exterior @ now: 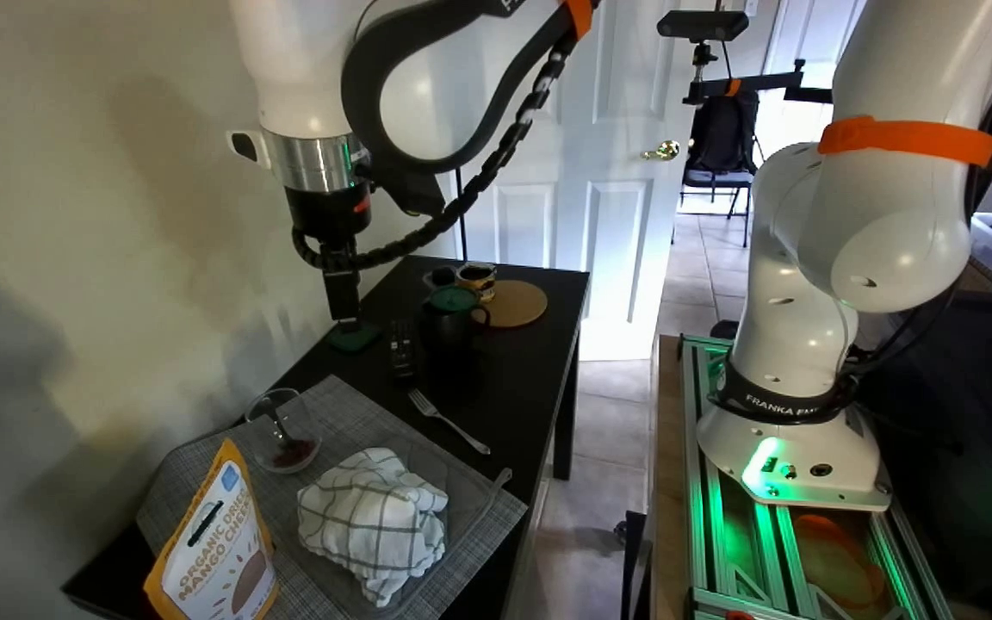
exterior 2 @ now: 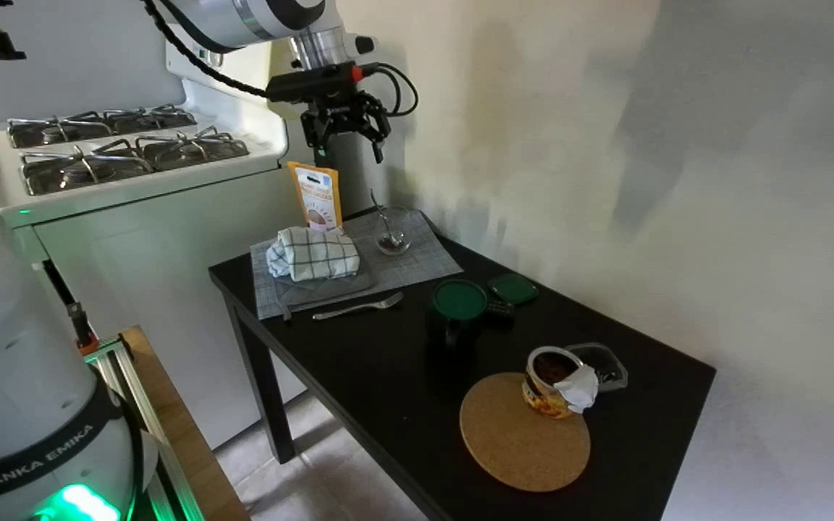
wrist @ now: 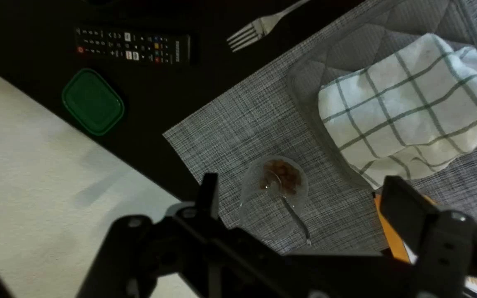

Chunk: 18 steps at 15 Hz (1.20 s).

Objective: Remove the spoon out of the glass cup

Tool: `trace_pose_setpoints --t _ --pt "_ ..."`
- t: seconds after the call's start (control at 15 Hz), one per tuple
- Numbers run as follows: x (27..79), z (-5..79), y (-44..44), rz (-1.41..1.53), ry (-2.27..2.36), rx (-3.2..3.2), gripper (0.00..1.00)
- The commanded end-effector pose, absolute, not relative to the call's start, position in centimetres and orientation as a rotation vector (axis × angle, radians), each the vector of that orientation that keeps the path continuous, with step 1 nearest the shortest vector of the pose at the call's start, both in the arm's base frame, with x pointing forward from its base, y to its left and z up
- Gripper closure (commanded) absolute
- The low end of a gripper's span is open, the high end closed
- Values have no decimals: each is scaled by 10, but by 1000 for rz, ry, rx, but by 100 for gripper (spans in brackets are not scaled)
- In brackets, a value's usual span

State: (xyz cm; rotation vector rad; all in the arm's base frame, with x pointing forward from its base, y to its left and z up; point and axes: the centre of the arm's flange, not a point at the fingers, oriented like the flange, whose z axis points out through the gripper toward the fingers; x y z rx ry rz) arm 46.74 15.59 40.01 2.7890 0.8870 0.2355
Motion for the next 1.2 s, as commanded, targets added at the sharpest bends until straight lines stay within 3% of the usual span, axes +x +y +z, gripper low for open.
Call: trace_pose_setpoints --t 0.0,0.87,1.13 --pt "472 362 156 337 873 2834 0" --pt "513 306 208 333 1102 2633 4" --pt "523 295 225 319 1169 2591 17"
